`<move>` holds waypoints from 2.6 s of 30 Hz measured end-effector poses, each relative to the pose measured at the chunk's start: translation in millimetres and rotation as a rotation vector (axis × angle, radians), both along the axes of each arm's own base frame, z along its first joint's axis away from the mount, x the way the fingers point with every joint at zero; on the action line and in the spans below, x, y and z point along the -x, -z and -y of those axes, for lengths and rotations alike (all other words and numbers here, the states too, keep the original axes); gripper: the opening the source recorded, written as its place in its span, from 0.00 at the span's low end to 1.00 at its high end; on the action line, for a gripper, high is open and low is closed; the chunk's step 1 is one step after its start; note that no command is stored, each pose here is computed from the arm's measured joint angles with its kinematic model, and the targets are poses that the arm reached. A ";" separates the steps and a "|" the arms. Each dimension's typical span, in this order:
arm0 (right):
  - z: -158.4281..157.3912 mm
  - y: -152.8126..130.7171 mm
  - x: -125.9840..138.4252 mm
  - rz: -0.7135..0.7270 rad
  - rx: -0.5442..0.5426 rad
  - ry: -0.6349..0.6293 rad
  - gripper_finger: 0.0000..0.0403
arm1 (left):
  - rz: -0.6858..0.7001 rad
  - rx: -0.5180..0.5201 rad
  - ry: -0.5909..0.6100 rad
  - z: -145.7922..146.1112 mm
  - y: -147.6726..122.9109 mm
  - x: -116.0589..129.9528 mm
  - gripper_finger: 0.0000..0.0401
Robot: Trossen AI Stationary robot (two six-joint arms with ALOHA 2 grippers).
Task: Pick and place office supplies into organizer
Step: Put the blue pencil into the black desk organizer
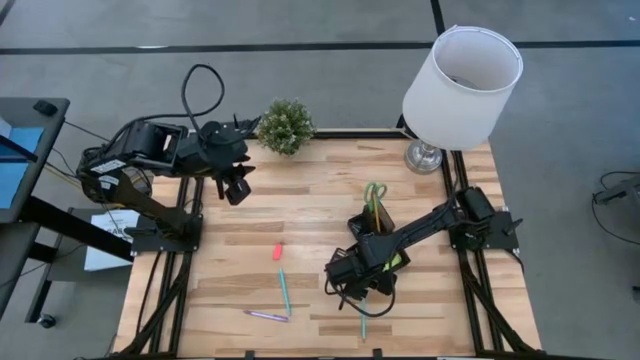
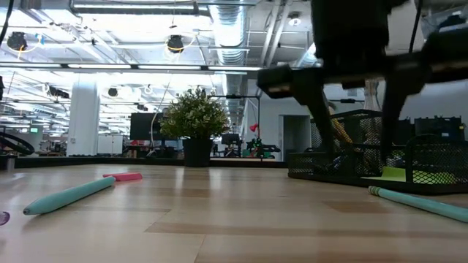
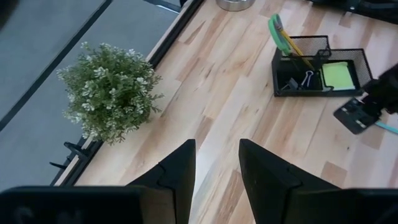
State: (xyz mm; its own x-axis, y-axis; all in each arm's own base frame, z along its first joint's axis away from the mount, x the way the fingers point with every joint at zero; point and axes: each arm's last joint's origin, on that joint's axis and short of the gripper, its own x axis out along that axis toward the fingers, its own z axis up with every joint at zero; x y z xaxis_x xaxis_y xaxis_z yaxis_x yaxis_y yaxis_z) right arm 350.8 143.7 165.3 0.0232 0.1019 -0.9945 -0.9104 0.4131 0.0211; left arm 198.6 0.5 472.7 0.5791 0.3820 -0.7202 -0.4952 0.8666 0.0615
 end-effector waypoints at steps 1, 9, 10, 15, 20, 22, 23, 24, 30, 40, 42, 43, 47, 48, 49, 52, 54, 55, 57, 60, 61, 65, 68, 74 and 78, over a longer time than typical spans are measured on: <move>1.1 3.1 2.3 -0.010 0.018 0.000 0.47 | 0.000 0.000 0.004 0.8 0.0 0.0 0.29; 6.8 10.9 1.5 0.006 0.019 0.015 0.43 | 0.006 0.009 0.005 3.2 0.0 0.1 0.29; 7.8 12.7 0.9 0.013 0.009 0.018 0.43 | 0.008 0.012 0.001 3.3 0.0 0.0 0.29; 10.0 26.5 9.4 -0.016 0.016 0.014 0.43 | 0.014 0.020 -0.011 3.2 0.0 0.1 0.29; 7.9 29.2 12.7 -0.002 0.044 -0.025 0.43 | 0.014 0.019 -0.012 3.2 0.0 0.1 0.29; 7.2 29.4 12.5 0.001 0.037 -0.024 0.43 | 0.016 0.021 -0.018 3.1 0.0 0.1 0.29; 7.1 29.4 12.5 0.000 0.031 -0.023 0.42 | 0.021 0.026 -0.025 3.1 -0.1 0.1 0.29; 6.9 29.4 12.6 -0.003 0.023 -0.023 0.42 | 0.024 0.031 -0.032 3.1 -0.1 0.1 0.29; 10.6 29.7 11.0 0.003 0.008 -0.111 0.39 | 0.031 0.041 -0.046 3.1 -0.1 0.1 0.29; 8.9 30.0 10.8 -0.003 -0.041 -0.132 0.27 | 0.057 0.082 -0.095 3.1 -0.1 0.1 0.29; 5.8 30.0 12.1 -0.007 -0.040 -0.118 0.27 | 0.064 0.096 -0.106 4.5 0.2 -0.6 0.29; 4.5 30.0 12.7 -0.009 -0.041 -0.106 0.27 | 0.062 0.101 -0.108 5.9 1.4 -3.0 0.29; 3.1 30.1 13.4 -0.016 -0.047 -0.092 0.28 | 0.053 0.126 -0.085 17.0 6.9 -14.1 0.29; 3.0 30.1 13.5 -0.017 -0.048 -0.092 0.28 | 0.064 0.133 -0.073 21.3 8.3 -18.7 0.29; 3.0 30.2 13.4 -0.016 -0.048 -0.091 0.28 | 0.065 0.140 -0.059 26.4 10.5 -22.1 0.29; 2.8 30.2 13.4 -0.017 -0.050 -0.092 0.28 | 0.055 0.180 -0.033 43.8 22.2 -41.8 0.29; 2.3 30.6 13.4 -0.012 -0.051 -0.095 0.28 | 0.040 0.207 -0.031 57.7 30.5 -53.1 0.29; 2.3 31.0 13.5 -0.011 -0.052 -0.103 0.28 | 0.034 0.219 -0.035 64.6 35.0 -58.6 0.29; 2.4 31.9 13.8 -0.005 -0.050 -0.117 0.28 | 0.036 0.256 -0.063 79.9 44.5 -70.3 0.29; 3.4 35.1 16.2 -0.008 -0.045 -0.138 0.27 | 0.014 0.347 -0.126 106.9 64.8 -88.4 0.29; 3.9 36.6 17.1 -0.006 -0.043 -0.154 0.27 | 0.015 0.384 -0.144 117.1 71.6 -94.8 0.29; 4.3 38.2 18.3 -0.006 -0.042 -0.189 0.25 | 0.030 0.507 -0.165 160.4 99.5 -119.3 0.29; 4.1 38.5 18.1 -0.001 -0.044 -0.191 0.20 | 0.071 0.613 -0.173 188.6 117.5 -136.8 0.29; 3.9 38.7 17.8 0.006 -0.048 -0.222 0.09 | 0.126 0.758 -0.157 229.6 145.0 -158.7 0.29; 4.0 38.7 17.5 0.008 -0.049 -0.221 0.02 | 0.096 0.785 -0.179 240.5 156.7 -159.9 0.29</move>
State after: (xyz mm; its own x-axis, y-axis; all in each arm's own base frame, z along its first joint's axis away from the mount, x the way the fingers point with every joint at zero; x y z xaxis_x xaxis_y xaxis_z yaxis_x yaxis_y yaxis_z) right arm 333.3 139.7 126.6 0.0029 0.1539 -0.9881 -0.9788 0.2026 0.0287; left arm 358.5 -240.0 316.0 0.6296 -0.1214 -0.7674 -0.6029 0.5465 -0.5812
